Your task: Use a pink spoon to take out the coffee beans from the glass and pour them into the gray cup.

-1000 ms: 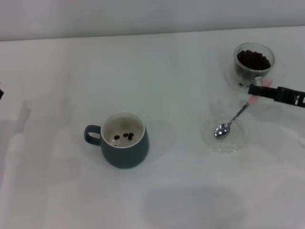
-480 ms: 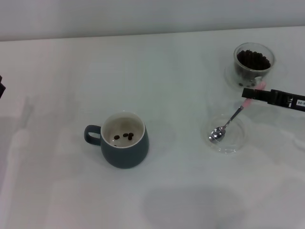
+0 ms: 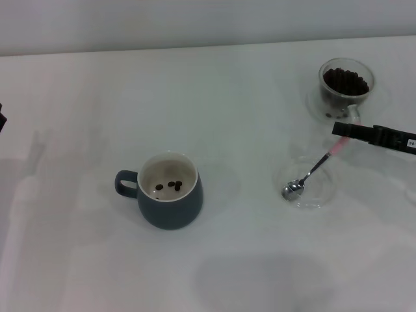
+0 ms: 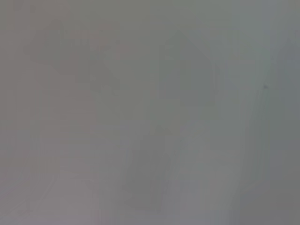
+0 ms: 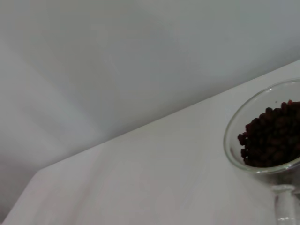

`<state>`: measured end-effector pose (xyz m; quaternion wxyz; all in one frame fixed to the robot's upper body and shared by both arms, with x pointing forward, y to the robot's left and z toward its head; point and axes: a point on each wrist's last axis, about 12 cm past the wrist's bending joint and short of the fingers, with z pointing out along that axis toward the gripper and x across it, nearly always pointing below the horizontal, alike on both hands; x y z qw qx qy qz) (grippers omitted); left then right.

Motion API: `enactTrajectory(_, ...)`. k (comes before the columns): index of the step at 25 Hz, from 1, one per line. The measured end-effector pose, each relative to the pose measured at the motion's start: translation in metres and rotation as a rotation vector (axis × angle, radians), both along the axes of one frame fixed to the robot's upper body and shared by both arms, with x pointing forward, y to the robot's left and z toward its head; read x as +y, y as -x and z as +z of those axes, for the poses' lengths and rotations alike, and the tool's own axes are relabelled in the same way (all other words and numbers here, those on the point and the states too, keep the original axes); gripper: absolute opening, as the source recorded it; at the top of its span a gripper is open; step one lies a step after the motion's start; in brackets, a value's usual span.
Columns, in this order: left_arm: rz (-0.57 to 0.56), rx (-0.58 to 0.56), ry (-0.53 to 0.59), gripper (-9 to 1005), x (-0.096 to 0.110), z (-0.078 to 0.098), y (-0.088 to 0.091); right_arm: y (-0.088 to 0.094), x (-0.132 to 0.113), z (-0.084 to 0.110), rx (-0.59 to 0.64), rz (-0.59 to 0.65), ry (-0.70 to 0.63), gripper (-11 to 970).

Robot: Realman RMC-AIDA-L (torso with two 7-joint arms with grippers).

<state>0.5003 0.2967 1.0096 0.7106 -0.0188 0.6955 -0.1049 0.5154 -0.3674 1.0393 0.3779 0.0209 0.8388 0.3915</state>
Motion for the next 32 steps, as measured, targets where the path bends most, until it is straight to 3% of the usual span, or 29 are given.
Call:
enactTrajectory(2, 0.001, 0.001, 0.0, 879, 0.0, 0.0, 0.0, -0.001, -0.002, 0.0, -0.002, -0.006, 0.008, 331)
enactTrajectory(10, 0.003, 0.004, 0.002, 880, 0.0, -0.001, 0.002, -0.001, -0.015, 0.006, -0.039, -0.05, 0.02, 423)
enactTrajectory(19, 0.007, 0.006, 0.005, 879, 0.0, -0.002, 0.003, 0.014, -0.045, 0.015, -0.102, -0.165, -0.008, 427)
enactTrajectory(21, 0.006, 0.006, 0.005, 879, 0.0, -0.002, 0.003, 0.018, -0.05, 0.018, -0.164, -0.2, -0.005, 429)
enactTrajectory(22, 0.006, 0.006, 0.006, 879, 0.0, -0.002, 0.003, 0.022, -0.05, 0.02, -0.256, -0.217, 0.024, 430)
enactTrajectory(23, 0.006, 0.005, 0.006, 879, 0.0, -0.002, 0.003, 0.022, -0.05, 0.02, -0.256, -0.217, 0.024, 431)
enactTrajectory(26, 0.005, 0.006, 0.006, 880, -0.001, -0.002, 0.003, 0.027, -0.044, 0.018, -0.42, -0.235, 0.125, 434)
enactTrajectory(32, 0.002, 0.057, -0.004, 880, -0.002, -0.006, -0.002, 0.034, -0.031, -0.006, -0.575, -0.343, 0.336, 439)
